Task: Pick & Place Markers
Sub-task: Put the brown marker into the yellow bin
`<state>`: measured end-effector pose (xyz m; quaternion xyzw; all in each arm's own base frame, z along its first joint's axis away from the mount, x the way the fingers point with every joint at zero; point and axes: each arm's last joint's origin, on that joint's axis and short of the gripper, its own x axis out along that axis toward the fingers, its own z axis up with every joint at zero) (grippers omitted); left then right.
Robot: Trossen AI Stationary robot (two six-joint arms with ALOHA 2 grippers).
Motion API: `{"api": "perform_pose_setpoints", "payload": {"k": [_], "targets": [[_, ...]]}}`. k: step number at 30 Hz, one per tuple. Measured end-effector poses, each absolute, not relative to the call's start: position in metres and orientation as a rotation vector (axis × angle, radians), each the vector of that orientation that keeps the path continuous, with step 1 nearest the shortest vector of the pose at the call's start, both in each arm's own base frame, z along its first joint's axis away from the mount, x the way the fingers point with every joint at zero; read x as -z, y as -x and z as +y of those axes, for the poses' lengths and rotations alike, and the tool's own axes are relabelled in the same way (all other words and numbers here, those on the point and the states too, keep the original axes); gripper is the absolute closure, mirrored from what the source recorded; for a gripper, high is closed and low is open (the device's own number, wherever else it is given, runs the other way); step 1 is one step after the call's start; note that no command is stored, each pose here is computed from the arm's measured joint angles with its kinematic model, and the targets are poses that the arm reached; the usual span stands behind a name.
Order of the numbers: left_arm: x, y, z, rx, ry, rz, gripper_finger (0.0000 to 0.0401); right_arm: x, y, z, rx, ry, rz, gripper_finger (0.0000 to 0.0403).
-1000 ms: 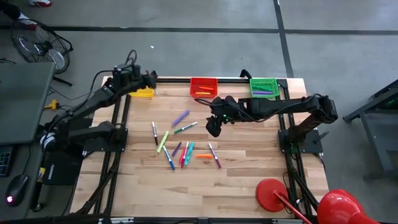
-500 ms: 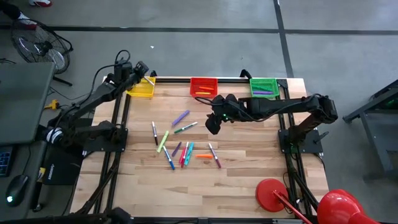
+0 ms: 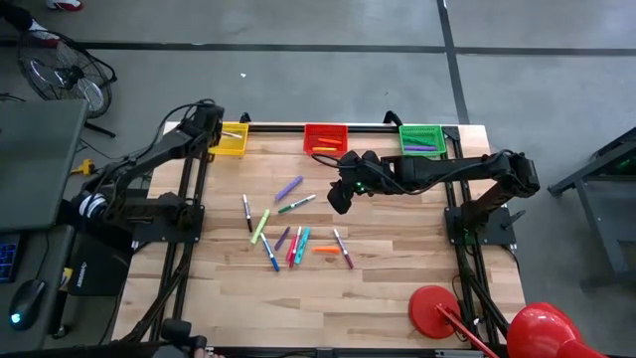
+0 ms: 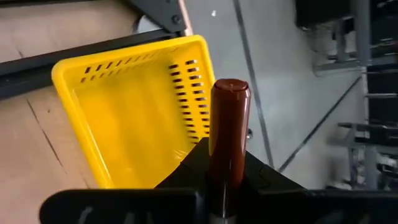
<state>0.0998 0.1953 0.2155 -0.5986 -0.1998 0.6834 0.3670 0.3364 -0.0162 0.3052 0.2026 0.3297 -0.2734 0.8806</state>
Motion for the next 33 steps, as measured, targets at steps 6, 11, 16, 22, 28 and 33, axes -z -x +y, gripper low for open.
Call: {"api": "perform_pose_setpoints", "payload": {"k": [6, 11, 16, 22, 28, 33], "targets": [[-0.205, -0.094, 0.210, -1.762, 1.622, -0.548, 0.0379, -0.305, -0.336, -0.016, 0.580, -0.428, 0.682, 0.0230], [-0.198, -0.089, 0.223, -1.761, 1.631, -0.571, 0.0379, -0.305, -0.336, -0.016, 0.571, -0.458, 0.685, 0.0230], [-0.188, -0.088, 0.227, -1.801, 1.638, -0.530, 0.0379, -0.305, -0.336, -0.016, 0.573, -0.461, 0.685, 0.0230], [-0.186, -0.088, 0.228, -1.819, 1.666, -0.568, 0.0379, -0.305, -0.336, -0.016, 0.575, -0.461, 0.684, 0.0230], [-0.181, -0.090, 0.228, -1.817, 1.700, -0.542, 0.0379, -0.305, -0.336, -0.016, 0.580, -0.468, 0.682, 0.0230], [-0.181, -0.090, 0.228, -1.820, 1.703, -0.536, 0.0379, -0.305, -0.336, -0.016, 0.586, -0.479, 0.678, 0.0230]]}}
